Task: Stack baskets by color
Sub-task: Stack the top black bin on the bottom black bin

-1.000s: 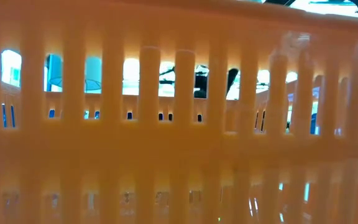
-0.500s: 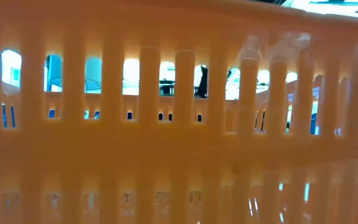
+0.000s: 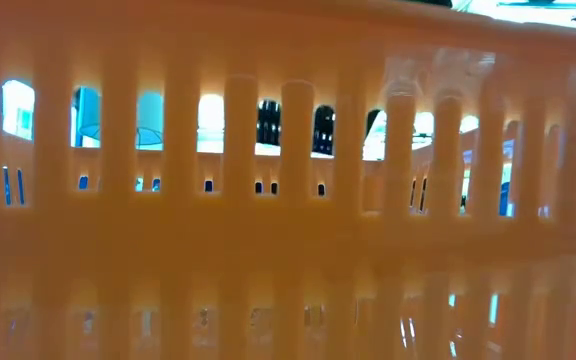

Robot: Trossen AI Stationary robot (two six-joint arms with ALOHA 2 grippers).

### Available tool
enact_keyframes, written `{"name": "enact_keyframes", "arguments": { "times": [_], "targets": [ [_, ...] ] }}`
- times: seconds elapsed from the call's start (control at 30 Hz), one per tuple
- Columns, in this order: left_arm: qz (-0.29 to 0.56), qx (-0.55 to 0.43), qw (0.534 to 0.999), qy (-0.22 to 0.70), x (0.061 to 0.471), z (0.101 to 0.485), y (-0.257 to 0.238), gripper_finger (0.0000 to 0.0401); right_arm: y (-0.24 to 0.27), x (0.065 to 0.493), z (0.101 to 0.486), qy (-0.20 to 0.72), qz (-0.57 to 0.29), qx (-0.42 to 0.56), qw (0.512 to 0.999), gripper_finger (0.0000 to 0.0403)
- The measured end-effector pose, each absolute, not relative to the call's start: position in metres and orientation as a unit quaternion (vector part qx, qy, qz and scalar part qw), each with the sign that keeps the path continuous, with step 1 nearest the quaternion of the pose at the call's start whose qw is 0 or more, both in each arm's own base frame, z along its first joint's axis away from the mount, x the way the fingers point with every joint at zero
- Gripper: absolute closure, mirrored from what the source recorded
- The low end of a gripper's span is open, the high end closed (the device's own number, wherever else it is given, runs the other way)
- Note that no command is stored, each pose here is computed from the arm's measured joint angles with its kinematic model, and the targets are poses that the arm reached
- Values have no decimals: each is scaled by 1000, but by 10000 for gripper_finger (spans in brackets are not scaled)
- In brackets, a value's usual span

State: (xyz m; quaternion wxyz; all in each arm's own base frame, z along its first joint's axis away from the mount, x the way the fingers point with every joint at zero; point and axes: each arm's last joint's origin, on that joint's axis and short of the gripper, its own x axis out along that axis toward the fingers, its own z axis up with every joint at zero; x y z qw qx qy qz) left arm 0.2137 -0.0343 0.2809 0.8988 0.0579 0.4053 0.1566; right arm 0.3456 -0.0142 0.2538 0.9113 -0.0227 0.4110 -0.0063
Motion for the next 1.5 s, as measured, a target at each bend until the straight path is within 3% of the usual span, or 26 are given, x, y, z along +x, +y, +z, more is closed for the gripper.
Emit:
{"name": "enact_keyframes", "arguments": {
  "times": [0.8,1.5],
  "targets": [
    [156,58,899,406,213,281,-34,270,14,363,225,426,-1,69,902,403],
    [156,58,899,405,214,281,-34,270,17,371,201,456,-18,58,888,403]
  ]
}}
